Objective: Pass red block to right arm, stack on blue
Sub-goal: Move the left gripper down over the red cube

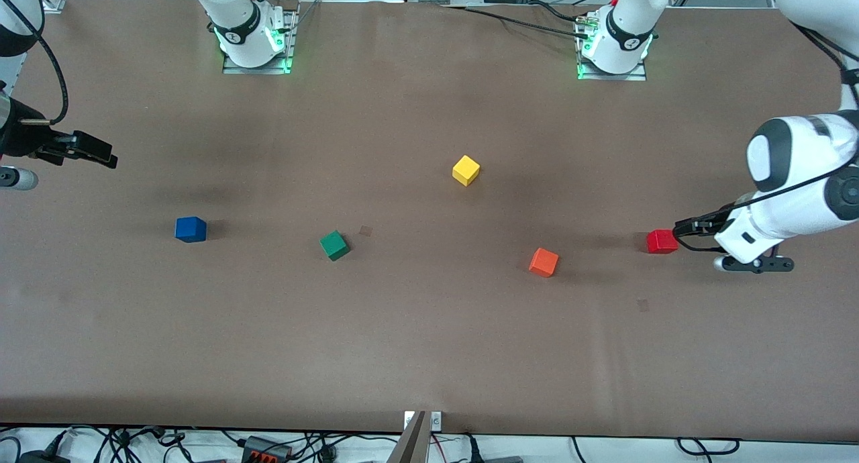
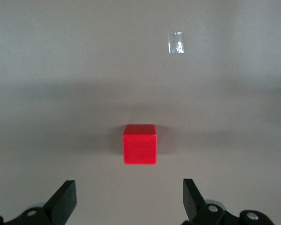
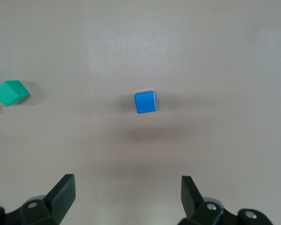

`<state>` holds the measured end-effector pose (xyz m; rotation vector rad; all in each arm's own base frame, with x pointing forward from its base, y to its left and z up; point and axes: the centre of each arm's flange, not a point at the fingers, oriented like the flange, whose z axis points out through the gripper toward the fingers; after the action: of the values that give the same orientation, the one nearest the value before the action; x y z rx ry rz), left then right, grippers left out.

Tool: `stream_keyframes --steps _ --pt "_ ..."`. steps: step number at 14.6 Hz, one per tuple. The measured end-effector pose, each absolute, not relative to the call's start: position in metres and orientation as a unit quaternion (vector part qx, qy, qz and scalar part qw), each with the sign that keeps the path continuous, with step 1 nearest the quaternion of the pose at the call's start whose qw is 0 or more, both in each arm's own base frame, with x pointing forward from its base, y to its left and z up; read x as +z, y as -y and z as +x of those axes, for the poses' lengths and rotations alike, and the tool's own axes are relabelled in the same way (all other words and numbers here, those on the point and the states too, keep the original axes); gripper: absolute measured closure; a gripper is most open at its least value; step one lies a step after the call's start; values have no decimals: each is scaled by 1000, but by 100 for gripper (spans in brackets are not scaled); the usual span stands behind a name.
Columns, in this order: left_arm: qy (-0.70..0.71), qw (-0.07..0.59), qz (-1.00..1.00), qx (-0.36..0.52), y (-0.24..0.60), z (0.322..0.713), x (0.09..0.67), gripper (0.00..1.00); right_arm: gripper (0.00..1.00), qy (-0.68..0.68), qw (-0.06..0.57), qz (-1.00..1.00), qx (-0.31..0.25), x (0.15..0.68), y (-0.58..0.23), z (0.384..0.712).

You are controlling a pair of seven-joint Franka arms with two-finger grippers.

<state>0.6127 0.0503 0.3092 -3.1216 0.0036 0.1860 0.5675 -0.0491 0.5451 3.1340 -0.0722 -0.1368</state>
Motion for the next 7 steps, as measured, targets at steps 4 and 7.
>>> stream_keyframes --steps 4,7 --pt "-21 8 -1000 16 -53 590 247 0 0 23 2 999 -44 545 49 567" --pt "-24 9 -1000 9 -57 583 224 0 0 23 2 999 -44 545 49 567"
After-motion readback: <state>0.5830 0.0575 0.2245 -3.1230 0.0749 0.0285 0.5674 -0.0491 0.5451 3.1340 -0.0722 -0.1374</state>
